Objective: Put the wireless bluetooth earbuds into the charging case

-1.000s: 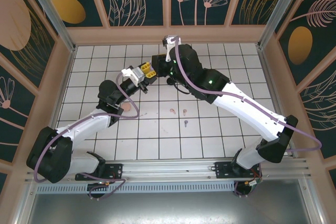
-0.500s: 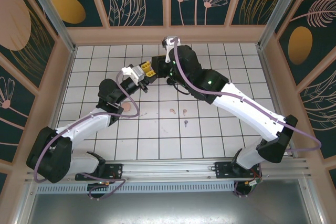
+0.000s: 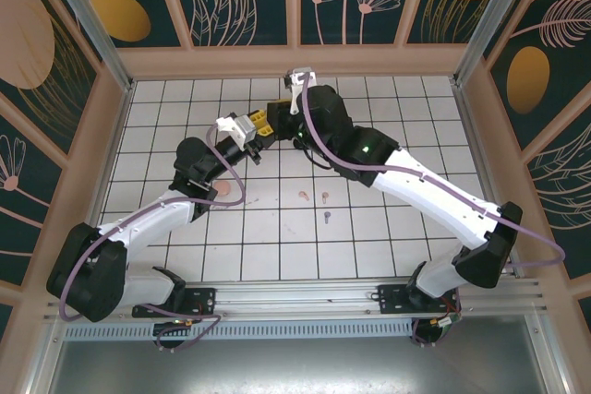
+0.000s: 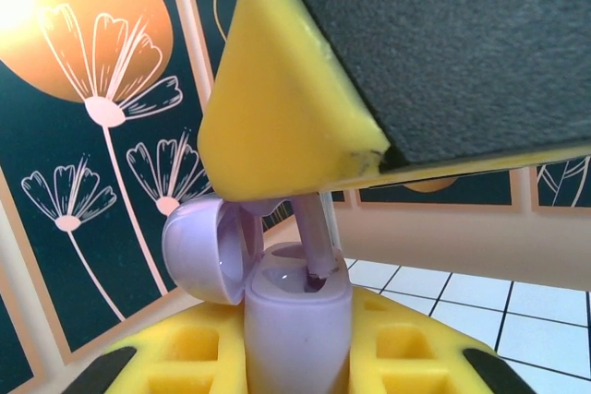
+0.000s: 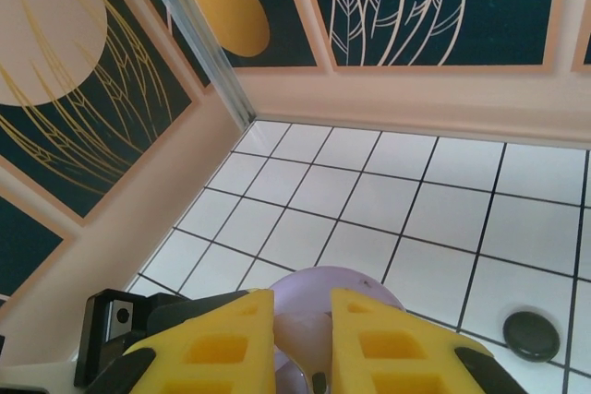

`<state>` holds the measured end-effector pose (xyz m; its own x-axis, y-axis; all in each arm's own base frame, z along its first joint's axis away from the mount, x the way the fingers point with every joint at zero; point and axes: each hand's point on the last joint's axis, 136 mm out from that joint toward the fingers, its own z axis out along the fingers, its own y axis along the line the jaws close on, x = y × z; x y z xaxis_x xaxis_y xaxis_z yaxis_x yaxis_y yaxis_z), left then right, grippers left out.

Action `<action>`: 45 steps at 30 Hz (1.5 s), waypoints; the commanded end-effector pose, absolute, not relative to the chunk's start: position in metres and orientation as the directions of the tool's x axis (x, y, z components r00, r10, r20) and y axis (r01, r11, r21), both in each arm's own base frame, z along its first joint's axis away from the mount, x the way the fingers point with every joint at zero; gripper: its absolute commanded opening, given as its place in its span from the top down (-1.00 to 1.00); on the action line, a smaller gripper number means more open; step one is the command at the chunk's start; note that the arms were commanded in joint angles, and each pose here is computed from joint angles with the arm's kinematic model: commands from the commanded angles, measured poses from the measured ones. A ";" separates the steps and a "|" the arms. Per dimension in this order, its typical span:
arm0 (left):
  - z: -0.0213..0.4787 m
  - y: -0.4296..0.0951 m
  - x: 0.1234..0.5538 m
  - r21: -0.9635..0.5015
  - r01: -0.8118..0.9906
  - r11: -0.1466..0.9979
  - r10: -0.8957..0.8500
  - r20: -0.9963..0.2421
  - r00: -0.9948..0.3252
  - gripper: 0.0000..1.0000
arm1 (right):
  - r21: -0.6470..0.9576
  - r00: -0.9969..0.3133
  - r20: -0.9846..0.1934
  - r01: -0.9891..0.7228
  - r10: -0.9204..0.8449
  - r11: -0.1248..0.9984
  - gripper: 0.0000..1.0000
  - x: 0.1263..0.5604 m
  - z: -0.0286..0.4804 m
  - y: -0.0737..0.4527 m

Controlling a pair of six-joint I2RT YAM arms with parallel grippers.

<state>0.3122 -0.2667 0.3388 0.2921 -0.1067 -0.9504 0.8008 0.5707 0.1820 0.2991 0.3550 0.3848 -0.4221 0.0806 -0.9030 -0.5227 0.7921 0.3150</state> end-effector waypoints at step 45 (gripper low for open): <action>0.364 -0.257 0.295 0.161 0.793 0.587 -0.213 -0.915 0.343 1.00 | 0.530 -0.736 -0.526 0.109 0.427 0.841 -0.31 0.254 0.245 0.220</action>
<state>0.3029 -0.2598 0.3525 0.3207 -0.1819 -0.9296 0.7905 0.5921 0.1568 0.2669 0.2297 0.3060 -0.6422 0.4088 -0.6485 -0.0568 0.8183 0.5720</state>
